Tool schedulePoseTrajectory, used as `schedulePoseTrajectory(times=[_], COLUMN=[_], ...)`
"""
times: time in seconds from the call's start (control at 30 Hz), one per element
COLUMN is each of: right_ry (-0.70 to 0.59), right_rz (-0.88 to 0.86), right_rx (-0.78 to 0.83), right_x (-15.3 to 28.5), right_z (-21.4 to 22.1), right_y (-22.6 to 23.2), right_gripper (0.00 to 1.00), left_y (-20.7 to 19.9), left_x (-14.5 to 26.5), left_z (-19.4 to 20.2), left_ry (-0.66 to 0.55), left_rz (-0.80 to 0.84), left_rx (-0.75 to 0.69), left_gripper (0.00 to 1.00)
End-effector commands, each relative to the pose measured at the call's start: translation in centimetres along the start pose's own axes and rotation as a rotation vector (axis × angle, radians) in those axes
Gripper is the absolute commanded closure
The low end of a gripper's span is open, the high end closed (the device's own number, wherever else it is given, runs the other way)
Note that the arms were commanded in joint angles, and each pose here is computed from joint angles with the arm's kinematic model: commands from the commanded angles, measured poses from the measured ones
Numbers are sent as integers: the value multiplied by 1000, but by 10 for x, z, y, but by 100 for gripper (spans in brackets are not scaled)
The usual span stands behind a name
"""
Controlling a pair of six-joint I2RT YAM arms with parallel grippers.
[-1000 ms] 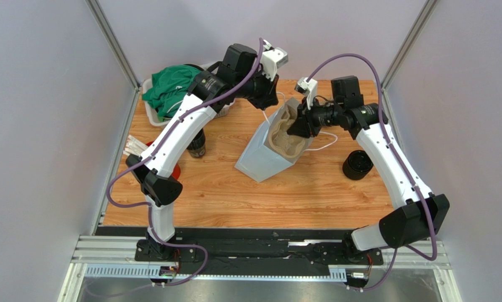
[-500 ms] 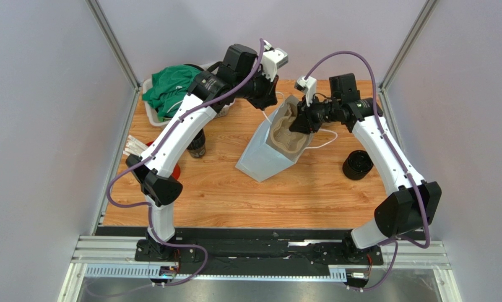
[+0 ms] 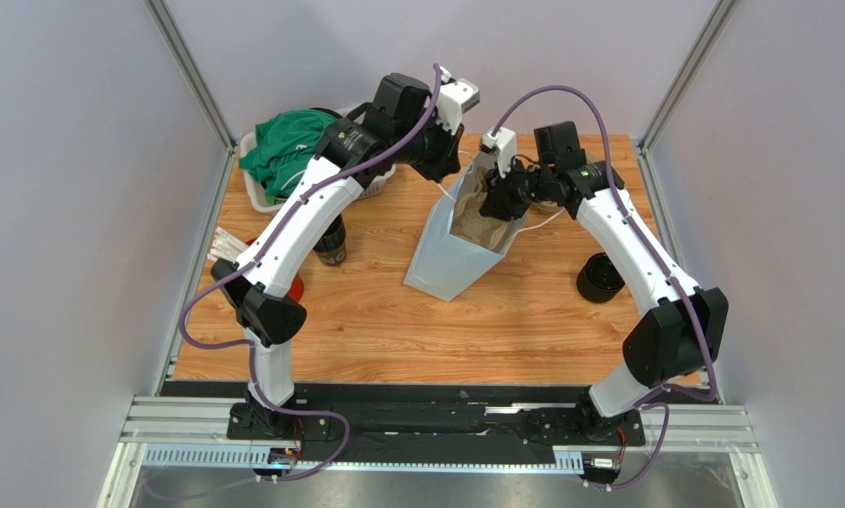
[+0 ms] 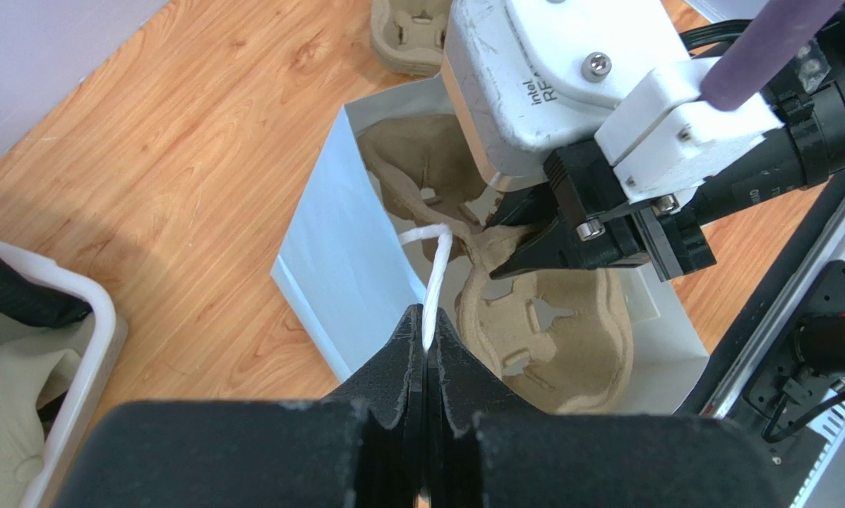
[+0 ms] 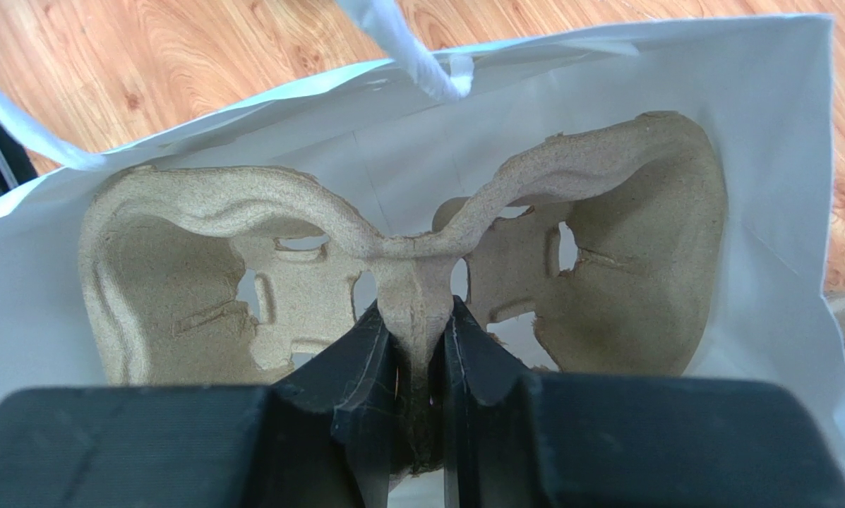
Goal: Pack the takeout coffee
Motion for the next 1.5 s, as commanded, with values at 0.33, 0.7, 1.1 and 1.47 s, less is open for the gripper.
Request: schedulePoseTrajectory(times=[0.33, 0.7, 1.1, 1.47], right_ry=[40, 206, 362, 431], right_rz=[-3, 10, 73, 116], right_rx=[159, 77, 91, 48], right_x=[-27, -38, -47, -61], right_z=[-21, -31, -29, -24], right_y=[-7, -16, -8, -13], right_gripper=[80, 79, 76, 77], left_y=[56, 60, 66, 63], left_x=[17, 25, 24, 25], left_z=[8, 18, 21, 25], left_ry=[-44, -98, -107, -106], left_rz=[-61, -51, -60, -36], left_rx=[105, 122, 153, 158], left_gripper=[100, 100, 100, 100])
Point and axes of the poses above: each gripper's point midway between its finger pads, its own x axis back along the fingers, its own y axis along the line the jaws close on, z = x × y, the point moved 8 cm from there along x, back along the fingers, and after that the axes turned 8 degrees about x, right-handed, at the moved point
